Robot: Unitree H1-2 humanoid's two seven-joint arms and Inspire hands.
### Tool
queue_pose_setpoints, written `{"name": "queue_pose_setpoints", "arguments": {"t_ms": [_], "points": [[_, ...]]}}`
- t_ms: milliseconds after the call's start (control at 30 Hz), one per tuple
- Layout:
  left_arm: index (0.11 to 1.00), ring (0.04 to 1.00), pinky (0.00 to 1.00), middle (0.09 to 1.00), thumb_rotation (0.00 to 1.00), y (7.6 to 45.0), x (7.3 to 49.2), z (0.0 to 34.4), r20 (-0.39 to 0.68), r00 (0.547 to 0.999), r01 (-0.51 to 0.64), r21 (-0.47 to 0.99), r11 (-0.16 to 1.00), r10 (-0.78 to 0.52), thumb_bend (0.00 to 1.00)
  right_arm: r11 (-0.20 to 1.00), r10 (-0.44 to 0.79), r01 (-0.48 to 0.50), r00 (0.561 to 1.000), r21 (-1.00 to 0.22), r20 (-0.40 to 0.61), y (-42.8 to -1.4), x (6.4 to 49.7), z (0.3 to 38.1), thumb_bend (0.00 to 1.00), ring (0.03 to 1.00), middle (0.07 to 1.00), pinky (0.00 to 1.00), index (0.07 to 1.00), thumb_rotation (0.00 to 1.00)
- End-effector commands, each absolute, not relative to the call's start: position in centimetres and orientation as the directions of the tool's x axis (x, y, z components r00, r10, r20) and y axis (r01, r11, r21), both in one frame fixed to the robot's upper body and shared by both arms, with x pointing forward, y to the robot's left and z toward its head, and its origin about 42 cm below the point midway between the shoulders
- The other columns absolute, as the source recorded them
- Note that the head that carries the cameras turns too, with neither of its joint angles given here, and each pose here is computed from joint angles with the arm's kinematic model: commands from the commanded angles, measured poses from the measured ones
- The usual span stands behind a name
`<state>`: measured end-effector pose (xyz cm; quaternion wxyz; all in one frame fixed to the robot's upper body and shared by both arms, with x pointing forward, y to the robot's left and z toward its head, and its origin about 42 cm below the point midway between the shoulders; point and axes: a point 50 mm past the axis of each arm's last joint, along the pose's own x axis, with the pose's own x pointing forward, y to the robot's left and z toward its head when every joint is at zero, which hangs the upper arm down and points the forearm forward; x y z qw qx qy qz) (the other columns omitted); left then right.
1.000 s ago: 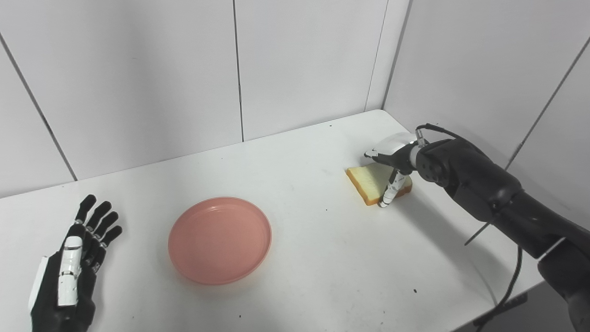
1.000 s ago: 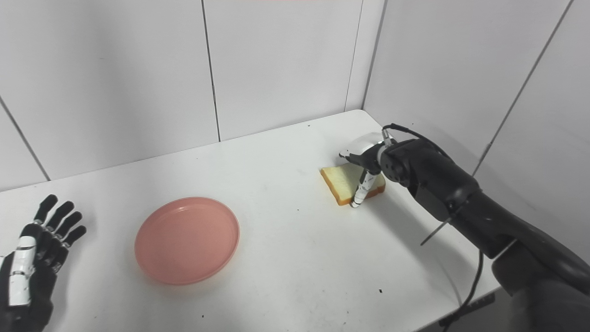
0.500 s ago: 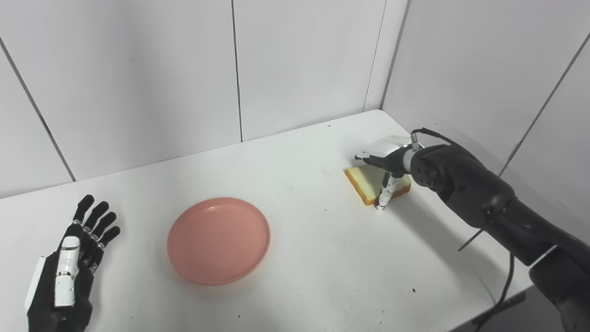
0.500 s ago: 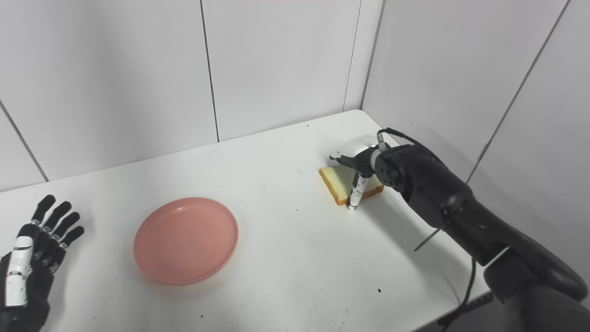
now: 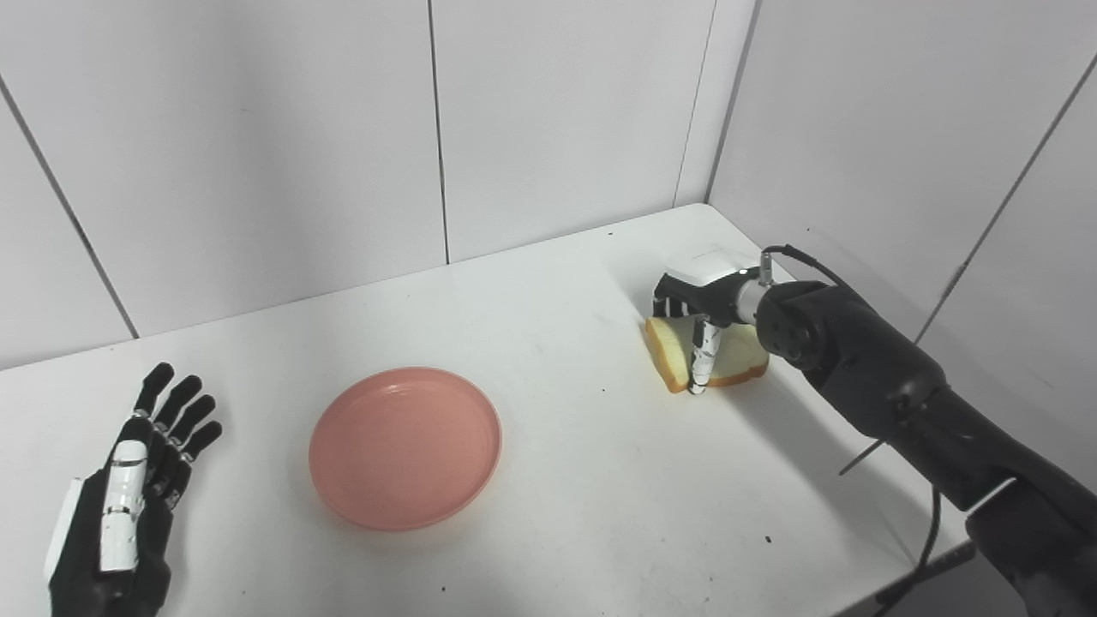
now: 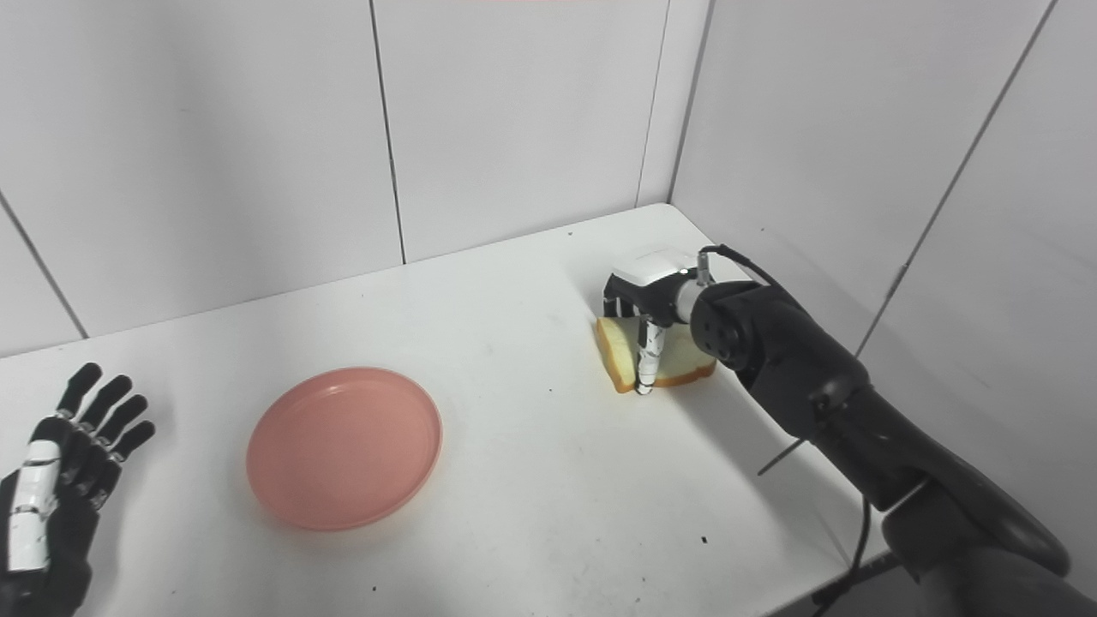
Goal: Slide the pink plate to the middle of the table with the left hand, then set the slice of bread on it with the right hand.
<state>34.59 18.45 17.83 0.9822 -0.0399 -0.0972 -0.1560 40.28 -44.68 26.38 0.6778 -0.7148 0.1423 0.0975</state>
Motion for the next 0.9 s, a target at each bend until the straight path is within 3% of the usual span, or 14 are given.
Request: {"name": "queue_pose_setpoints", "arguments": {"t_ms": [0, 300, 533, 867], "points": [[0.93, 0.91, 0.88, 0.928, 1.0, 18.2, 34.8, 19.5, 0.26, 0.918, 0.317, -0.035, 0.948, -0.298, 0.45, -0.063, -0.074, -0.271, 0.961, -0.961, -0.266, -45.2, 40.8, 28.8, 0.51, 0.402, 0.507, 0.46, 0.537, 0.0], [0.929, 0.906, 0.88, 0.925, 1.0, 18.1, 34.8, 19.5, 0.262, 0.92, 0.312, -0.041, 0.949, -0.291, 0.47, -0.055, -0.096, -0.256, 0.964, -0.965, -0.25, -46.0, 40.6, 29.1, 0.51, 0.406, 0.509, 0.47, 0.534, 0.0], [0.937, 0.922, 0.9, 0.936, 1.0, 17.4, 34.9, 19.2, 0.259, 0.917, 0.322, -0.037, 0.946, -0.302, 0.46, -0.021, -0.049, -0.19, 0.981, -0.981, -0.189, -45.0, 40.8, 32.5, 0.51, 0.409, 0.516, 0.48, 0.522, 0.0], [0.934, 0.926, 0.9, 0.938, 1.0, 14.9, 34.6, 18.8, 0.26, 0.921, 0.308, -0.023, 0.951, -0.291, 0.45, -0.008, 0.126, -0.091, 0.988, -0.996, -0.091, -39.1, 40.7, 37.8, 0.51, 0.398, 0.504, 0.46, 0.538, 0.0]]}}
